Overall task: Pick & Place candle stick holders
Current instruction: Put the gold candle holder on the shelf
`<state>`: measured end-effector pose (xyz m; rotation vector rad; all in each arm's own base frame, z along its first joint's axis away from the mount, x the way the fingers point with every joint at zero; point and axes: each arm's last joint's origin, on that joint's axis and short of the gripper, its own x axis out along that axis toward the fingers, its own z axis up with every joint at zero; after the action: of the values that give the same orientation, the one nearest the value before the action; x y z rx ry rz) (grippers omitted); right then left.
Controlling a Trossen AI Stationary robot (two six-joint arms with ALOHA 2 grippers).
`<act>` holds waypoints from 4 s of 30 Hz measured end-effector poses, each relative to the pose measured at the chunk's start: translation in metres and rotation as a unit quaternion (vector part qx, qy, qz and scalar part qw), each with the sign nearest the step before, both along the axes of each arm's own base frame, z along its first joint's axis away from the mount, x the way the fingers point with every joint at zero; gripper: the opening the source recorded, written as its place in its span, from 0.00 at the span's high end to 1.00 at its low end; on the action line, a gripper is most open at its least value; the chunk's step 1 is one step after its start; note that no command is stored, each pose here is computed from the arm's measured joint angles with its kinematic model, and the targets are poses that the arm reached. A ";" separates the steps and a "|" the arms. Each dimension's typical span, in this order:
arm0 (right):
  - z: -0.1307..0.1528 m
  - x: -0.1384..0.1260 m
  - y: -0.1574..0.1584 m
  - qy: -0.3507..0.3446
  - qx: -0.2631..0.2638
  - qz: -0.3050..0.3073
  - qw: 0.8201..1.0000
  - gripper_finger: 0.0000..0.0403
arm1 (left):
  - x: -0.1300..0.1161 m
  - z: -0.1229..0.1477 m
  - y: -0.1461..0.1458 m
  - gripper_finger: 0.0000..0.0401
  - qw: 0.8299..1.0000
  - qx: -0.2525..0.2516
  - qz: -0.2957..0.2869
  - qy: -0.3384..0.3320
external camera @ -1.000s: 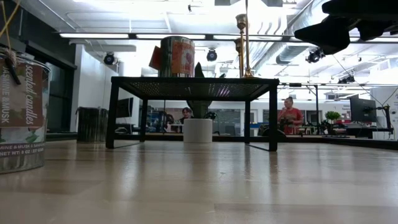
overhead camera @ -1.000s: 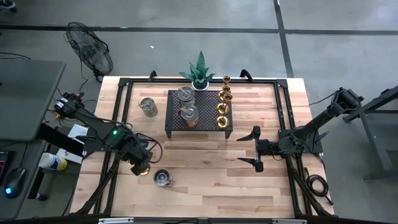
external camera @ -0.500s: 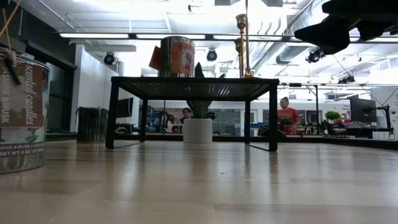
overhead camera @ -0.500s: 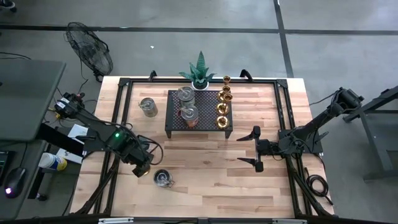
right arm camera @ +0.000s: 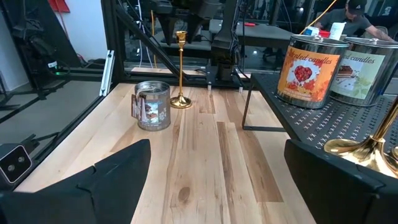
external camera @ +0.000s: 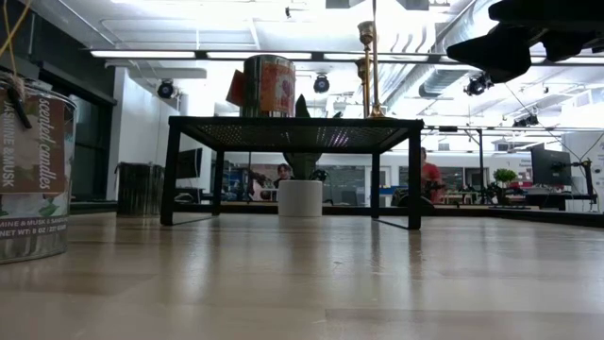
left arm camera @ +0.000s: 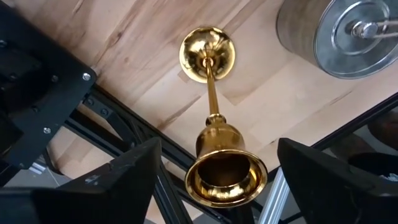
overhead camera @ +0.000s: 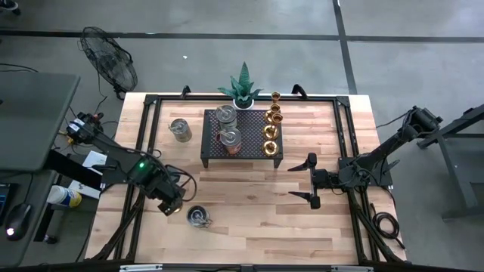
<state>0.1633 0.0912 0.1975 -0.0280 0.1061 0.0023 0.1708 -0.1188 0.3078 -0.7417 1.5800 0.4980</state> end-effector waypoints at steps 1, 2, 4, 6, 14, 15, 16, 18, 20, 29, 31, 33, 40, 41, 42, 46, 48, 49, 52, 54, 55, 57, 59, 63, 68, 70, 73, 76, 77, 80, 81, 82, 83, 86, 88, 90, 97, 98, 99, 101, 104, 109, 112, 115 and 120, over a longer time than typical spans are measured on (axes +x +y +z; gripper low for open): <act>0.000 0.000 0.000 0.000 0.000 0.000 1.000 0.10 | 0.000 0.000 0.000 0.23 1.000 0.000 0.000 0.000; 0.000 0.000 0.000 0.000 0.000 0.000 1.000 0.10 | 0.000 0.000 0.000 0.24 1.000 0.000 0.000 0.000; 0.000 0.000 0.000 0.000 0.000 0.000 1.000 0.10 | 0.000 0.000 0.000 0.26 1.000 0.000 0.001 0.000; 0.000 0.000 0.000 0.000 0.000 0.000 1.000 0.10 | 0.000 0.000 0.000 0.28 1.000 0.000 0.001 0.000; 0.000 0.000 0.000 0.000 0.000 0.000 1.000 0.10 | 0.000 0.000 0.000 0.35 1.000 0.000 0.001 0.000; 0.000 0.000 0.000 0.000 0.000 0.000 1.000 0.10 | 0.000 0.000 0.000 0.36 1.000 0.000 0.001 0.000; 0.000 0.000 0.000 0.000 0.000 0.000 1.000 0.10 | 0.000 0.000 0.000 0.37 1.000 0.000 0.001 0.000; 0.000 0.000 0.000 0.000 0.000 0.000 1.000 0.10 | 0.000 0.000 0.000 0.39 1.000 0.000 0.001 0.000; 0.000 0.000 0.000 0.000 0.000 0.000 1.000 0.10 | 0.000 0.000 0.000 0.41 1.000 0.000 0.001 0.000; 0.000 0.000 0.000 0.000 0.000 0.000 1.000 0.10 | 0.000 0.000 0.000 0.51 1.000 0.000 0.001 0.000; 0.000 0.000 0.000 0.000 0.000 0.000 1.000 0.10 | 0.000 0.000 0.000 0.53 1.000 0.000 0.001 0.000; 0.000 0.000 0.000 0.000 0.000 0.000 1.000 0.10 | 0.000 0.000 0.000 0.54 1.000 0.000 0.001 0.000; 0.000 0.000 0.000 0.000 0.000 0.000 1.000 0.10 | 0.000 0.000 0.000 0.60 1.000 0.000 0.001 0.000; 0.000 0.000 0.000 0.000 0.000 0.000 1.000 0.10 | 0.000 0.000 0.000 0.61 1.000 0.000 0.001 0.000; 0.000 0.000 0.000 0.000 0.000 0.000 1.000 0.10 | 0.000 0.000 0.000 0.62 1.000 0.000 0.001 0.000; 0.000 0.000 0.000 0.000 0.000 0.000 1.000 0.10 | 0.000 0.000 0.000 0.64 1.000 0.000 0.001 0.000; 0.000 0.000 0.000 0.000 0.000 0.000 1.000 0.10 | 0.000 0.000 0.000 0.65 1.000 0.000 0.001 0.000; 0.000 0.000 0.000 0.000 0.000 0.000 1.000 0.10 | 0.000 0.000 0.000 0.65 1.000 0.000 0.001 0.000; 0.000 0.000 0.000 0.000 0.000 0.000 1.000 0.10 | 0.000 0.000 0.000 0.65 1.000 0.000 0.001 -0.001; 0.000 0.000 0.000 0.000 0.000 0.000 1.000 0.10 | 0.000 0.000 0.000 0.65 1.000 0.000 0.001 -0.001; 0.000 0.000 0.000 0.000 0.000 0.000 1.000 0.10 | 0.000 0.000 0.000 0.65 1.000 0.000 0.001 -0.001; 0.000 0.000 0.000 0.000 0.000 0.000 1.000 0.10 | 0.000 0.000 0.000 0.65 1.000 0.000 0.001 -0.001; 0.000 0.000 0.000 0.000 0.000 0.000 1.000 0.10 | 0.000 0.000 0.000 0.65 1.000 0.000 0.001 -0.001; 0.000 0.000 0.000 0.000 0.000 0.000 1.000 0.10 | 0.000 0.000 0.000 0.65 1.000 0.000 0.001 -0.001; 0.000 0.000 0.000 0.000 0.000 0.000 1.000 0.10 | 0.000 0.000 0.000 0.65 1.000 0.000 0.001 -0.001; 0.000 0.000 0.000 0.000 0.000 0.000 1.000 0.10 | 0.000 0.000 0.000 0.65 1.000 0.000 0.001 0.000; 0.000 0.000 0.000 0.000 0.000 0.000 1.000 0.10 | 0.000 0.000 0.000 0.65 1.000 0.000 0.001 0.000; 0.000 0.000 0.000 0.000 0.000 0.000 1.000 0.10 | 0.000 0.000 0.000 0.65 1.000 -0.002 0.001 0.001; 0.000 0.000 0.000 0.000 0.000 0.000 1.000 0.10 | 0.000 0.000 0.000 0.65 1.000 -0.002 0.001 0.002; 0.000 0.000 0.000 0.000 0.000 0.000 1.000 0.10 | 0.000 0.000 0.000 0.65 1.000 -0.003 0.001 0.003; 0.000 0.000 0.000 0.000 0.000 0.000 1.000 0.10 | 0.000 0.000 0.000 0.65 1.000 -0.003 0.002 0.003; 0.000 0.000 0.000 0.000 0.000 0.000 1.000 0.10 | 0.000 0.000 0.000 0.65 1.000 -0.003 0.004 0.004; 0.000 0.000 0.000 0.000 0.000 0.000 1.000 0.10 | 0.000 0.000 0.000 0.65 1.000 -0.003 0.005 0.004; 0.000 0.000 0.000 0.000 0.000 0.000 1.000 0.10 | 0.000 0.000 0.000 0.65 1.000 -0.006 0.008 0.007; 0.000 0.000 0.000 0.000 0.000 0.000 1.000 0.10 | 0.000 0.000 0.000 0.65 1.000 -0.009 0.009 0.009; 0.000 0.000 0.000 0.000 0.000 0.000 1.000 0.10 | -0.001 0.000 0.000 0.65 1.000 -0.009 0.011 0.012; 0.000 0.000 0.000 0.000 0.000 0.000 1.000 0.10 | -0.005 0.010 0.004 0.65 0.999 0.010 0.023 0.022; 0.000 0.000 0.000 0.000 0.000 0.000 1.000 0.10 | -0.005 0.012 0.004 0.65 0.999 0.012 0.023 0.021; 0.000 0.000 0.000 0.000 0.000 -0.001 1.000 0.10 | -0.005 0.013 0.004 0.65 0.999 0.012 0.023 0.019; 0.000 0.000 -0.001 -0.001 0.001 -0.012 1.000 0.10 | -0.005 0.018 0.004 0.65 1.000 0.014 0.024 0.007; 0.000 0.000 -0.002 -0.003 0.008 -0.038 0.999 0.10 | -0.004 0.025 0.005 0.65 0.999 0.021 0.028 -0.007; 0.000 0.000 -0.005 -0.008 0.018 -0.080 0.997 0.10 | -0.005 0.035 0.007 0.65 0.998 0.032 0.040 -0.025; 0.000 0.000 -0.005 -0.009 0.016 -0.096 0.995 0.10 | -0.005 0.039 0.007 0.65 0.998 0.031 0.041 -0.032; 0.001 -0.001 -0.006 -0.010 0.016 -0.101 0.995 0.10 | -0.004 0.043 0.007 0.65 0.998 0.029 0.041 -0.042; 0.000 0.000 -0.006 -0.010 0.016 -0.099 0.995 0.10 | -0.004 0.048 0.008 0.65 0.997 0.031 0.043 -0.056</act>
<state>0.1628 0.0856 0.1979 0.0142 0.0894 -0.1953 0.1669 -0.1112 0.3561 -0.7792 1.4262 0.5564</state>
